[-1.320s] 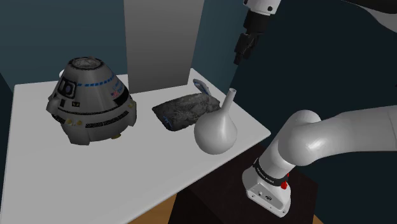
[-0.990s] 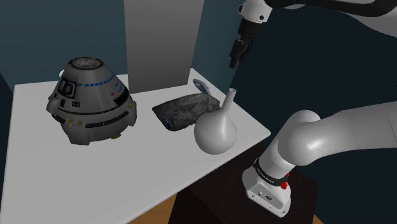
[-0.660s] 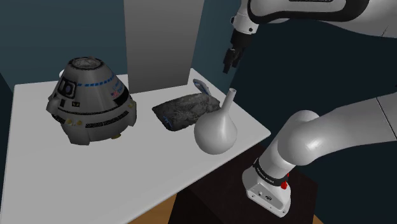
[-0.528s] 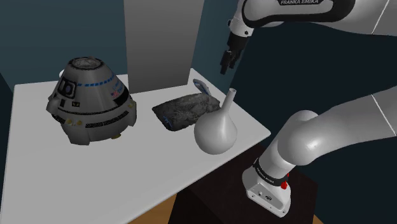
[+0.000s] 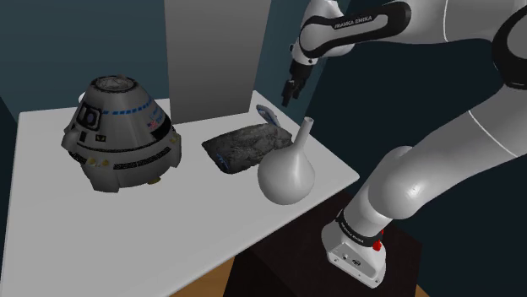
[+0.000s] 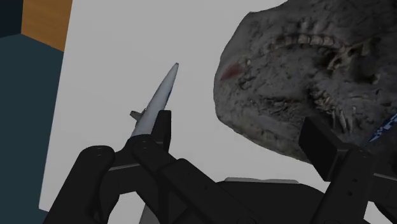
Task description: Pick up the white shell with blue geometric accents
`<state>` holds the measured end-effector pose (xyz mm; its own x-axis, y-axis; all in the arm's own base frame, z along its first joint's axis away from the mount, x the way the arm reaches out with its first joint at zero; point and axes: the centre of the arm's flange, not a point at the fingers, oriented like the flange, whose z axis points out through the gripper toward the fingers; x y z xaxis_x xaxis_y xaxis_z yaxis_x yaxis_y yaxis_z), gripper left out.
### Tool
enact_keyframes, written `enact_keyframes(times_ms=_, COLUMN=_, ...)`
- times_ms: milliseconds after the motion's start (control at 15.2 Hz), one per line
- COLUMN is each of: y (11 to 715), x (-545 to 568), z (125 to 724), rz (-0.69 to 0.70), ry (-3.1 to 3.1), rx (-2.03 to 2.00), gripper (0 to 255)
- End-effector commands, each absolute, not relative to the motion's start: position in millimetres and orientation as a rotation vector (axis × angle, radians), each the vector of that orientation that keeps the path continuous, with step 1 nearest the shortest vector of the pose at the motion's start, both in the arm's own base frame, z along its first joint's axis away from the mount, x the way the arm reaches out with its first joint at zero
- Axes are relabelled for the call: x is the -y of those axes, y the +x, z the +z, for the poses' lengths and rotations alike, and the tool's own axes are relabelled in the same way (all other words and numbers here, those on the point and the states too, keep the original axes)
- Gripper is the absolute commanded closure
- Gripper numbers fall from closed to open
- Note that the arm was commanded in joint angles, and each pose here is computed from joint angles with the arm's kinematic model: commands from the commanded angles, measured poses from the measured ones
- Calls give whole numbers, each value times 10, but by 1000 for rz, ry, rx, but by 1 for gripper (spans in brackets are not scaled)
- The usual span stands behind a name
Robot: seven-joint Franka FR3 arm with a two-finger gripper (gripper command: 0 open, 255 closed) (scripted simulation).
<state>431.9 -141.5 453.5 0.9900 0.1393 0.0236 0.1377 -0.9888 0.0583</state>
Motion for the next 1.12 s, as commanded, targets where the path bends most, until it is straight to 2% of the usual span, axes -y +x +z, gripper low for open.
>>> enact_keyframes(times_ms=0, y=4495, x=1568, z=4350, rz=49, ry=3074, rx=-225, gripper=0)
enact_keyframes(times_ms=792, y=5409, x=2300, z=3316, rz=78, ry=3060, rx=-285, gripper=0)
enact_keyframes(times_ms=1056, y=5466, x=2343, z=3096, rz=80, ry=3059, rx=-289, gripper=0)
